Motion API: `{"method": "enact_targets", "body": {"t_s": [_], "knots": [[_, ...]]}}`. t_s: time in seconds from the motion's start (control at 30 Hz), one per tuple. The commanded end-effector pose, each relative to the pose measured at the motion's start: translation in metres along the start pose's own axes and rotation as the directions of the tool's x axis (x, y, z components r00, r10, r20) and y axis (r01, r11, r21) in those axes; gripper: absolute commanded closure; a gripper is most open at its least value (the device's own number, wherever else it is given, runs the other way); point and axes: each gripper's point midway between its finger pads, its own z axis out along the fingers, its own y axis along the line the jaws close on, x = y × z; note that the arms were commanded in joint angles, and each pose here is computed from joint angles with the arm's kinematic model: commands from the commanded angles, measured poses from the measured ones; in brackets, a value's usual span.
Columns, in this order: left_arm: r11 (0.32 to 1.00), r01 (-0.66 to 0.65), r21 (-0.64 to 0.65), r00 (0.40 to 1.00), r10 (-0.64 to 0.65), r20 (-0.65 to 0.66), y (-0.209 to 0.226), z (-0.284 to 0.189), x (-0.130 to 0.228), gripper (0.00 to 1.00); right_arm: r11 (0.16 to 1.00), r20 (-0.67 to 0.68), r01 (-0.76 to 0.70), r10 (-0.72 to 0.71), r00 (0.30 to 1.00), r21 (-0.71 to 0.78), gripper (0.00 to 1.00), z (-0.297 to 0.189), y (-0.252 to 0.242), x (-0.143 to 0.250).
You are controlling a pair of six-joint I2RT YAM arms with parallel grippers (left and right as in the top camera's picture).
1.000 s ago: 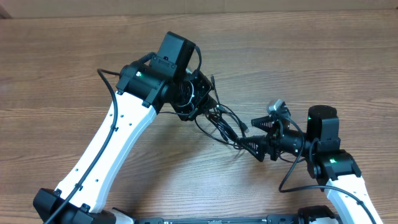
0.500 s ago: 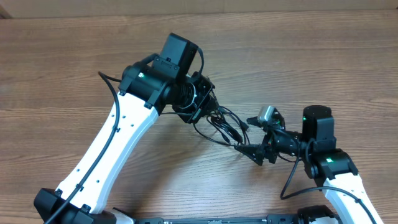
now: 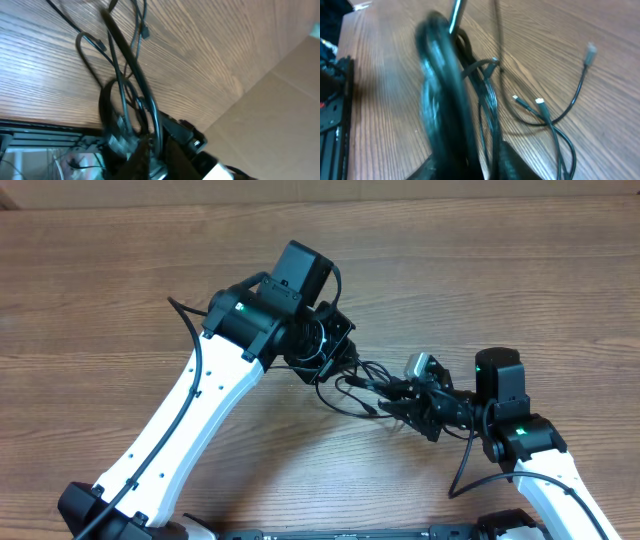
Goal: Untangle cables
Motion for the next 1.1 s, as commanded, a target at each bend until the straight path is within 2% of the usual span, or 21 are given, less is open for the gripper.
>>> {"method": "enact_targets", "body": {"t_s": [0.0, 0.13, 0.2, 0.27, 0.33, 0.4, 0.5, 0.53, 0.57, 0.63, 0.77, 0.9, 1.07], "knots": [[0.999, -0.052, -0.001, 0.996, 0.052, 0.07, -0.001, -0.009, -0.006, 0.78, 0.999, 0.003, 0.025, -0.025, 1.0, 0.026, 0.79, -0.001, -0.005, -0.008], [0.974, -0.223, -0.042, 0.965, 0.227, 0.129, 0.002, -0.01, -0.017, 0.55, 0.999, 0.003, 0.019, -0.019, 1.0, 0.026, 0.87, -0.001, -0.005, -0.008], [0.939, -0.339, -0.064, 0.929, 0.345, 0.135, 0.003, -0.011, -0.019, 0.52, 1.0, 0.002, 0.017, -0.017, 1.0, 0.026, 0.89, -0.001, -0.005, -0.008], [0.887, -0.456, -0.078, 0.878, 0.463, 0.126, 0.002, -0.011, -0.019, 0.57, 1.0, 0.003, 0.017, -0.017, 1.0, 0.026, 0.91, -0.001, -0.005, -0.008], [0.829, -0.553, -0.09, 0.821, 0.56, 0.114, 0.002, -0.011, -0.019, 0.73, 1.0, 0.003, 0.017, -0.017, 1.0, 0.026, 0.92, -0.001, -0.005, -0.008], [0.738, -0.669, -0.089, 0.733, 0.675, 0.086, 0.001, -0.01, -0.015, 0.83, 1.0, 0.003, 0.017, -0.017, 1.0, 0.026, 0.92, -0.001, -0.005, -0.008], [0.588, -0.806, -0.075, 0.587, 0.809, 0.035, 0.004, -0.009, -0.007, 0.87, 1.0, 0.007, 0.011, -0.011, 1.0, 0.027, 0.93, -0.001, -0.005, -0.009], [0.511, -0.857, -0.066, 0.512, 0.859, 0.002, 0.008, -0.009, -0.003, 0.87, 0.999, 0.023, -0.017, 0.016, 1.0, 0.034, 0.96, -0.001, -0.007, -0.013], [0.482, -0.873, -0.07, 0.484, 0.875, -0.011, 0.011, -0.009, -0.002, 0.88, 0.999, 0.031, -0.024, 0.023, 0.999, 0.037, 0.96, -0.001, -0.008, -0.015], [0.439, -0.895, -0.084, 0.442, 0.896, -0.031, 0.016, -0.01, -0.003, 0.88, 0.999, 0.05, -0.018, 0.017, 0.999, 0.026, 0.96, -0.001, -0.007, -0.02], [0.416, -0.905, -0.087, 0.42, 0.907, -0.037, 0.017, -0.01, -0.003, 0.89, 0.998, 0.11, 0.016, -0.01, 0.994, -0.058, 0.96, -0.003, 0.007, -0.033], [0.389, -0.917, -0.084, 0.393, 0.919, -0.039, 0.017, -0.01, -0.003, 0.96, 0.996, 0.139, 0.016, -0.004, 0.99, -0.087, 0.96, -0.004, 0.011, -0.04], [0.292, -0.953, -0.076, 0.296, 0.954, -0.045, 0.016, -0.009, -0.002, 0.96, 0.994, 0.16, -0.003, 0.021, 0.987, -0.111, 0.96, -0.005, 0.014, -0.045]]}}
